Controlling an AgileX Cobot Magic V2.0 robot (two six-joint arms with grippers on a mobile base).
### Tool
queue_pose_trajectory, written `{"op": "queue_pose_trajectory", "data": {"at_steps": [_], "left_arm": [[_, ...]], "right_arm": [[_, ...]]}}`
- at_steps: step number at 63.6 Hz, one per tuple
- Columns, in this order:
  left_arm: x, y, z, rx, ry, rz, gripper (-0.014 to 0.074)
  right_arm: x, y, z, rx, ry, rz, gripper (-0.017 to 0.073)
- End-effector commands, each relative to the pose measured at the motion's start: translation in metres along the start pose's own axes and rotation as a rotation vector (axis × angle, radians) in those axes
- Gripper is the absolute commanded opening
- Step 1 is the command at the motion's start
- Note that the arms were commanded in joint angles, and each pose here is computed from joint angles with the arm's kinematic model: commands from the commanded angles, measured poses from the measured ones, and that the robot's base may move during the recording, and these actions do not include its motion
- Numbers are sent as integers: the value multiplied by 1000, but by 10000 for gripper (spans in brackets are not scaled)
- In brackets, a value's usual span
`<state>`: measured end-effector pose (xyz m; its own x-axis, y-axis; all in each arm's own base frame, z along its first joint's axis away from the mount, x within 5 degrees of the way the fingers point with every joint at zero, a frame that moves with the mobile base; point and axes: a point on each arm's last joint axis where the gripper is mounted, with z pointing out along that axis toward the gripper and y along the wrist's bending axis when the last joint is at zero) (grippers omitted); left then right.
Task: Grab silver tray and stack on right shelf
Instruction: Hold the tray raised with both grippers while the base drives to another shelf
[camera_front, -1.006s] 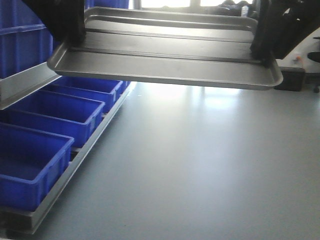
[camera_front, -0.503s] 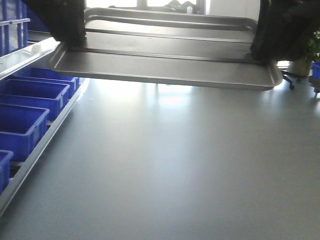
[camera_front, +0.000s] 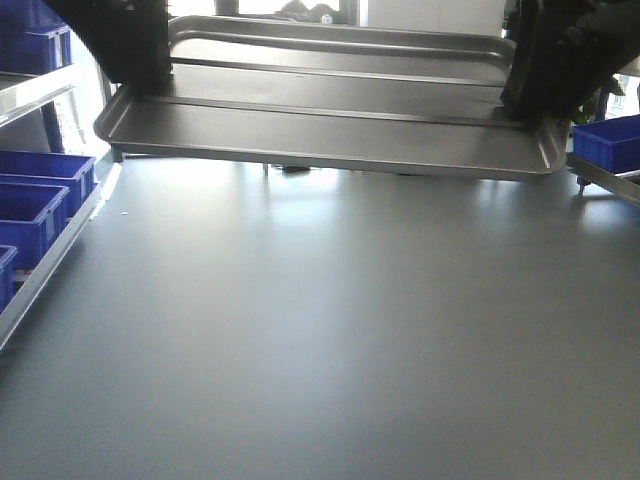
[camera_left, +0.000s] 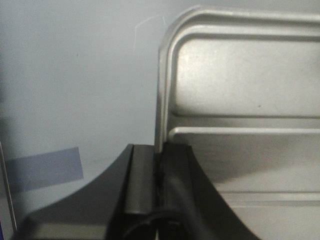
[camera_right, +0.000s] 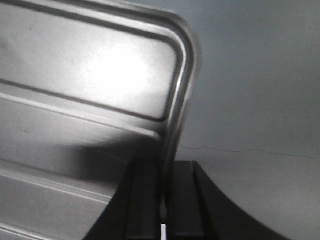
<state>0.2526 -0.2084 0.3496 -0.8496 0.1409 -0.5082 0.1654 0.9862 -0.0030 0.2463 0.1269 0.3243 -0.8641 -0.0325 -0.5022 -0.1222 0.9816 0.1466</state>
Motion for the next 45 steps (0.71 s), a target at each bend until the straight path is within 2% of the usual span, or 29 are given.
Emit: {"op": "queue_pose_trajectory", "data": {"at_steps": [1, 45], "left_arm": [[-11, 2, -26, 52, -120, -9, -101], [-11, 2, -26, 52, -120, -9, -101]], "right_arm": [[-10, 3, -20, -39, -101, -29, 57], [-10, 3, -20, -39, -101, -29, 57]]}}
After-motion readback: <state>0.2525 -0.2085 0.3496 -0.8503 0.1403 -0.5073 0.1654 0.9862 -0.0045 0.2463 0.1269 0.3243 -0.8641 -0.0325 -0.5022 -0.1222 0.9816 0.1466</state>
